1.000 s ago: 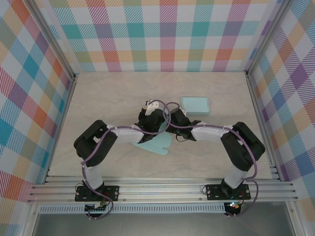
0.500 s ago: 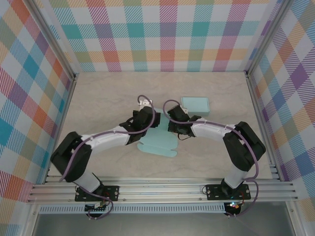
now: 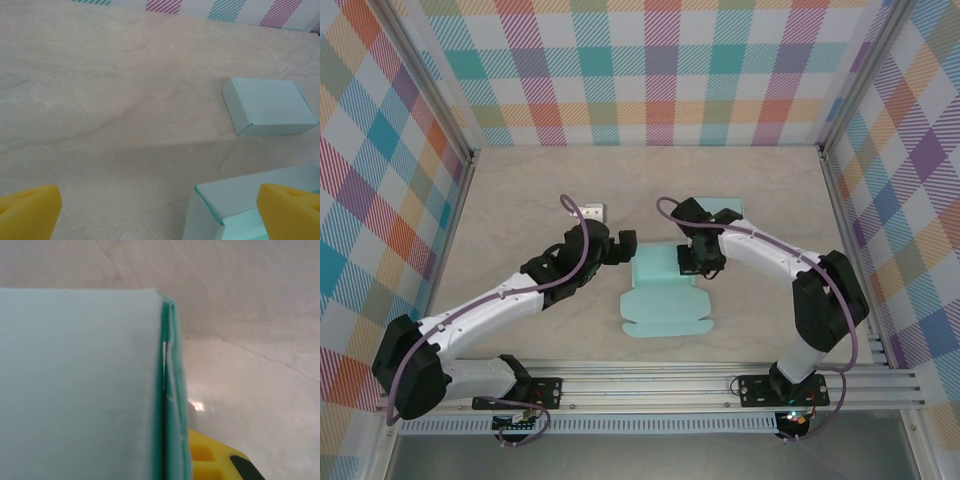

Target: Fold the paper box

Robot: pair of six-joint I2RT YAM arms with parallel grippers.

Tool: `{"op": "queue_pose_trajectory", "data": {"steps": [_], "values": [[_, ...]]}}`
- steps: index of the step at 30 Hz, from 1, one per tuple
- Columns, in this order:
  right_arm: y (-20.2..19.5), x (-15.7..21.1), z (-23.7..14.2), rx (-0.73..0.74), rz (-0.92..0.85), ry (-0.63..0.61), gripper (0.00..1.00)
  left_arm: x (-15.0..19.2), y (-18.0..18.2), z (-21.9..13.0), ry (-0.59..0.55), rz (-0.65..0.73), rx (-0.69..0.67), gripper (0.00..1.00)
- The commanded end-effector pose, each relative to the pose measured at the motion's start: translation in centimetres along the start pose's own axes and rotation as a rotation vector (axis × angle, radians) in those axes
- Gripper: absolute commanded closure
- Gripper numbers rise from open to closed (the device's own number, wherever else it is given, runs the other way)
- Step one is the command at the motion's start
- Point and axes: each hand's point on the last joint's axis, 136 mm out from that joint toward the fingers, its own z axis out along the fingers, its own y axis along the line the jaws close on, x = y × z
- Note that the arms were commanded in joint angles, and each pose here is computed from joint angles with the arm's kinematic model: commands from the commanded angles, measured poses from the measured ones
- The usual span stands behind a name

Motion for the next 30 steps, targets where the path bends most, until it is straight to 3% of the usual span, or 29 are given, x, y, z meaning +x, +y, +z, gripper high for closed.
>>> {"op": "queue_pose_trajectory", "data": {"steps": [1,10,18,26,30], "values": [[-1.8,3.3,0.8,0.07,-0.092,0.216,1.0,0.0,0.6,-0.5,0.002,0.001,-0.011,0.0],[-4.7,0.1,3.1,0.346,-0.143,0.241,1.0,-0.1,1.4,-0.6,-0.014,-0.008,-0.019,0.0],[-5.4,-2.9,7.6,0.522,-0.189,0.239,1.0,-0.7,2.0,-1.4,-0.041,-0.002,-0.025,0.0],[-3.5,-4.2,10.6,0.558,-0.23,0.207,1.0,-1.0,2.4,-1.7,-0.058,-0.005,-0.039,0.0],[-2.5,-4.1,10.4,0.548,-0.256,0.197,1.0,-0.9,3.4,-1.9,-0.06,-0.014,-0.089,0.0]]}}
